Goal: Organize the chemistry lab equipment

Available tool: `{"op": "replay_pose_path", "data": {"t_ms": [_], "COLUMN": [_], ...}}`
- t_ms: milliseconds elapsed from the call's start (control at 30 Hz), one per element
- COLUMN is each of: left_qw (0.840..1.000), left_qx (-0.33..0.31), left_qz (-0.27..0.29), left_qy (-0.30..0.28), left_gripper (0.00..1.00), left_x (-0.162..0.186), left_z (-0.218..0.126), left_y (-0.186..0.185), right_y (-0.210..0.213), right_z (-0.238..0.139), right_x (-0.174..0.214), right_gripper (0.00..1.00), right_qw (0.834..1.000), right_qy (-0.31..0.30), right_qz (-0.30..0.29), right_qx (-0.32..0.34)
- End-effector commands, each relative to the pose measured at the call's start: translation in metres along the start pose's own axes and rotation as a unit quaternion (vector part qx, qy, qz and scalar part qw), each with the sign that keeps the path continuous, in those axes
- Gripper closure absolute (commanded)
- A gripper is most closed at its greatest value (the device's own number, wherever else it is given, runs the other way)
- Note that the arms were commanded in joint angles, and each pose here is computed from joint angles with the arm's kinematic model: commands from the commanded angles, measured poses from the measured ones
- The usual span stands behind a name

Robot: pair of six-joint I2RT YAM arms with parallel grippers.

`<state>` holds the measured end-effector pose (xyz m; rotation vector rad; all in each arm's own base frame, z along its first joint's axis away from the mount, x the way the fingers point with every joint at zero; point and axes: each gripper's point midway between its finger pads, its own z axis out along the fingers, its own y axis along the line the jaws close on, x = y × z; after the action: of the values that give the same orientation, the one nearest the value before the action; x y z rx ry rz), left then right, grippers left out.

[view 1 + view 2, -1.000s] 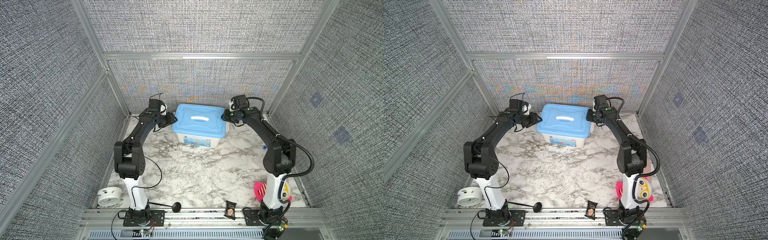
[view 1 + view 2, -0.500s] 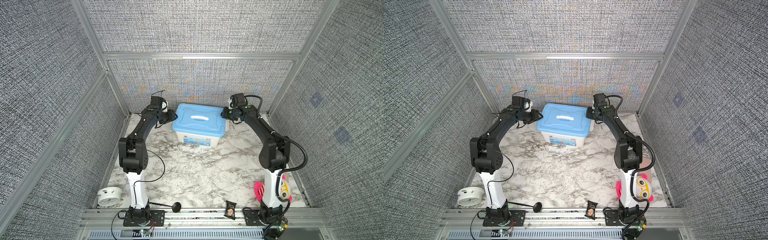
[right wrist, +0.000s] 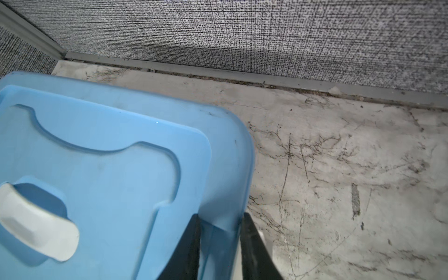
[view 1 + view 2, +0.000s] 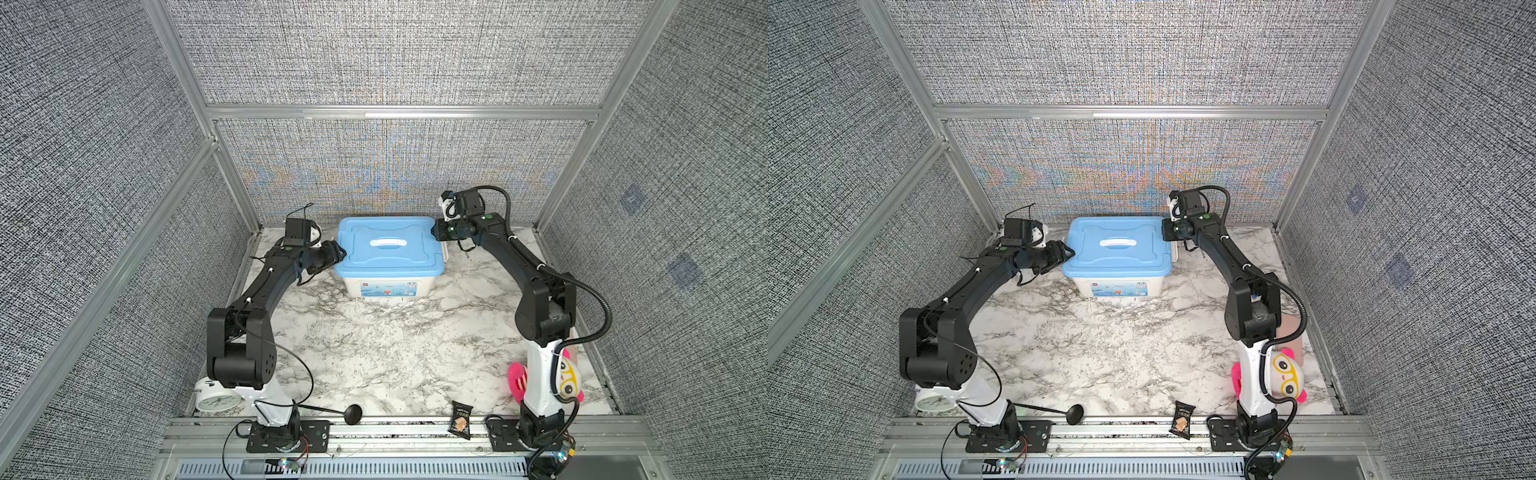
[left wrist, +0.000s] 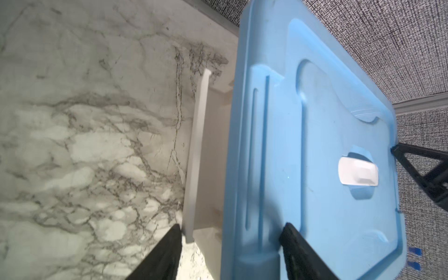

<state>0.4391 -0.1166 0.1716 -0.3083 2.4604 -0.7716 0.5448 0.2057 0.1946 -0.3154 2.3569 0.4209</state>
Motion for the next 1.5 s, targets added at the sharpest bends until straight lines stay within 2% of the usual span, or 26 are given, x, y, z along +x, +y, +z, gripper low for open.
{"op": "replay_pose_path", "data": {"t_ms": [0, 33, 100, 167, 267, 367, 400, 433, 500, 533, 567, 667, 833, 933, 1033, 1167, 1267, 1467], "left_qw": [0.998, 0.998, 0.997, 0.997, 0.996, 0.993, 0.992, 0.992, 0.991, 0.991, 0.99, 0.988, 0.988, 0.985, 0.986, 0.988, 0.993, 0.996], "left_qx": [0.001, 0.01, 0.031, 0.044, 0.068, 0.1, 0.106, 0.111, 0.115, 0.115, 0.118, 0.142, 0.149, 0.169, 0.161, 0.148, 0.108, 0.054], "left_qz": [-0.058, -0.067, -0.07, -0.062, -0.048, -0.044, -0.044, -0.043, -0.045, -0.045, -0.043, -0.031, -0.027, -0.021, -0.018, -0.001, 0.028, 0.062], "left_qy": [-0.004, -0.005, -0.009, -0.016, -0.021, -0.038, -0.044, -0.049, -0.053, -0.056, -0.057, -0.056, -0.041, -0.035, -0.034, -0.043, -0.04, -0.031], "left_gripper": [0.28, 0.27, 0.26, 0.24, 0.19, 0.14, 0.08, 0.01, 0.01, 0.01, 0.01, 0.01, 0.01, 0.02, 0.14, 0.31, 0.32, 0.34], "left_x": [0.0, -0.001, -0.003, -0.008, -0.017, -0.029, -0.032, -0.036, -0.042, -0.045, -0.046, -0.047, -0.046, -0.046, -0.046, -0.046, -0.041, -0.035], "left_z": [-0.011, -0.012, -0.013, -0.013, -0.011, -0.013, -0.014, -0.014, -0.011, -0.009, -0.006, 0.002, 0.018, 0.026, 0.03, 0.025, 0.02, 0.017], "left_y": [0.01, 0.011, 0.011, 0.009, 0.001, -0.008, -0.008, -0.009, -0.007, -0.004, -0.003, -0.006, -0.001, -0.004, -0.001, -0.002, -0.005, -0.005], "right_y": [0.009, 0.011, 0.016, 0.018, 0.023, 0.019, 0.016, 0.012, 0.009, 0.005, 0.004, 0.002, 0.013, 0.021, 0.024, 0.024, 0.024, 0.027], "right_z": [0.007, 0.007, 0.003, -0.003, -0.019, -0.041, -0.046, -0.051, -0.059, -0.061, -0.061, -0.055, -0.039, -0.031, -0.025, -0.026, -0.028, -0.028], "right_x": [0.04, 0.038, 0.032, 0.023, 0.009, -0.005, -0.008, -0.009, -0.006, -0.002, 0.003, 0.02, 0.04, 0.044, 0.047, 0.045, 0.044, 0.051], "right_gripper": [0.75, 0.75, 0.67, 0.59, 0.54, 0.48, 0.45, 0.37, 0.26, 0.02, 0.01, 0.01, 0.02, 0.05, 0.12, 0.21, 0.29, 0.34], "right_qw": [0.996, 0.996, 0.996, 0.997, 0.998, 0.999, 0.998, 0.997, 0.994, 0.992, 0.989, 0.982, 0.967, 0.954, 0.945, 0.948, 0.953, 0.978], "right_qy": [0.079, 0.079, 0.072, 0.059, 0.037, 0.015, 0.009, 0.006, 0.002, 0.002, 0.003, 0.019, 0.046, 0.053, 0.058, 0.052, 0.05, 0.06], "right_qz": [-0.032, -0.035, -0.04, -0.037, -0.022, 0.021, 0.038, 0.057, 0.08, 0.098, 0.11, 0.137, 0.163, 0.186, 0.204, 0.202, 0.197, 0.137], "right_qx": [-0.028, -0.034, -0.042, -0.041, -0.043, -0.043, -0.047, -0.052, -0.076, -0.083, -0.095, -0.131, -0.188, -0.23, -0.248, -0.24, -0.226, -0.146]}}
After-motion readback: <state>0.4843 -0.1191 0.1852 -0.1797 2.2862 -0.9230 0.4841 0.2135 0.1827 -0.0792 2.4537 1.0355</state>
